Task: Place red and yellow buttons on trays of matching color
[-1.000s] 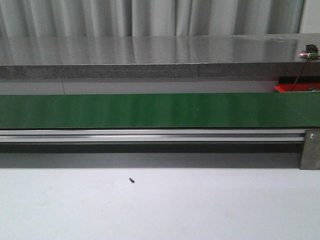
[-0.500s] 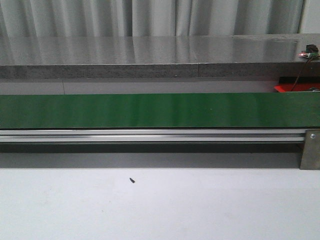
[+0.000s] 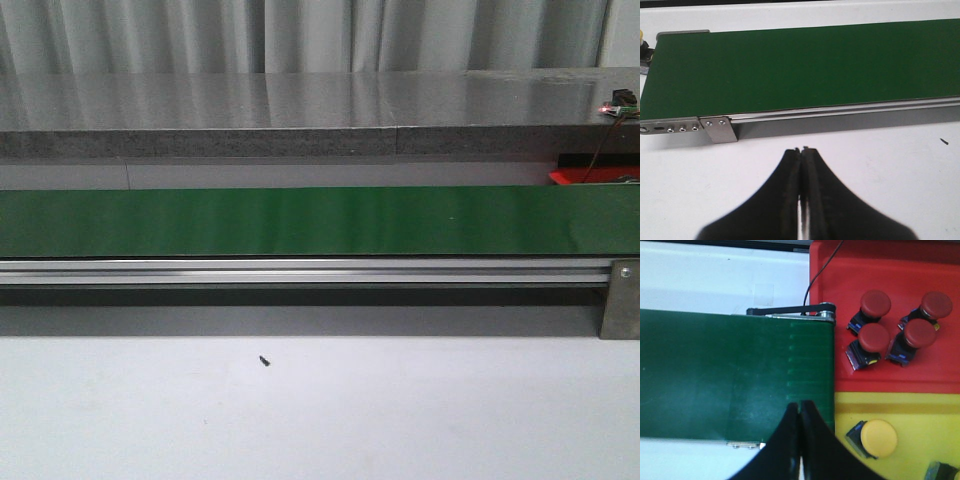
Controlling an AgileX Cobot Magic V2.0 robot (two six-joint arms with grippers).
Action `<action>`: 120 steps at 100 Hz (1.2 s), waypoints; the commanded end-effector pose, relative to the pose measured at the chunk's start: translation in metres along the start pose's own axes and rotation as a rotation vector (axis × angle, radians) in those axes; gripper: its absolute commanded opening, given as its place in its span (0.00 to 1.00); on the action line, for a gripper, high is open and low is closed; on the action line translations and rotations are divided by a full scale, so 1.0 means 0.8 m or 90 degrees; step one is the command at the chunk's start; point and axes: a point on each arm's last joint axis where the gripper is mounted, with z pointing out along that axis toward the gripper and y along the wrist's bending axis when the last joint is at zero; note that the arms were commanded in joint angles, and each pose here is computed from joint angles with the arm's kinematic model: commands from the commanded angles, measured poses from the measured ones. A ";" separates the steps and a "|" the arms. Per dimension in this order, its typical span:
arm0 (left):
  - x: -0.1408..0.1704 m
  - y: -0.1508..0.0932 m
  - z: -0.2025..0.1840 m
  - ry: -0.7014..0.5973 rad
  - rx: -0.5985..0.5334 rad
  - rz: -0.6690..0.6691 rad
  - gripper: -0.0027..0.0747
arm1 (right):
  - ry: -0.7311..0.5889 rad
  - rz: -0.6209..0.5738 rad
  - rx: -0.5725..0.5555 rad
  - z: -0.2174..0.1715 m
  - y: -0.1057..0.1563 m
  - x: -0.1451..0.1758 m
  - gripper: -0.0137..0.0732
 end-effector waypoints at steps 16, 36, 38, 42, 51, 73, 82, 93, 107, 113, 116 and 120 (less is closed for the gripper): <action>-0.015 -0.001 -0.006 -0.054 0.002 -0.006 0.01 | -0.123 -0.003 0.004 -0.066 -0.002 0.050 0.08; -0.015 -0.001 -0.006 -0.054 0.002 -0.006 0.01 | -0.156 0.007 -0.003 -0.092 -0.001 0.097 0.08; -0.015 -0.001 -0.006 -0.054 0.002 -0.006 0.01 | -0.158 0.007 -0.003 -0.094 -0.001 0.101 0.08; -0.015 -0.001 -0.006 -0.054 0.002 -0.006 0.01 | -0.163 0.007 -0.003 -0.097 -0.001 0.108 0.08; -0.015 -0.001 -0.006 -0.054 0.002 -0.006 0.01 | -0.174 0.007 -0.003 -0.101 -0.001 0.119 0.08; -0.015 -0.001 -0.006 -0.054 0.002 -0.006 0.01 | -0.181 0.007 -0.003 -0.105 -0.001 0.120 0.08; -0.015 -0.001 -0.006 -0.054 0.002 -0.006 0.01 | -0.181 0.007 -0.003 -0.105 -0.001 0.120 0.08; -0.015 -0.001 -0.006 -0.054 0.002 -0.006 0.01 | -0.181 0.007 -0.003 -0.105 -0.001 0.120 0.08; -0.015 -0.001 -0.006 -0.054 0.002 -0.006 0.01 | -0.181 0.007 -0.003 -0.105 -0.001 0.120 0.08; -0.015 -0.001 -0.006 -0.054 0.002 -0.006 0.01 | -0.181 0.007 -0.003 -0.105 -0.001 0.120 0.08; -0.015 -0.001 -0.006 -0.054 0.002 -0.006 0.01 | -0.181 0.007 -0.003 -0.105 -0.001 0.120 0.08; -0.015 -0.001 -0.006 -0.054 0.002 -0.006 0.01 | -0.181 0.007 -0.003 -0.105 -0.001 0.120 0.08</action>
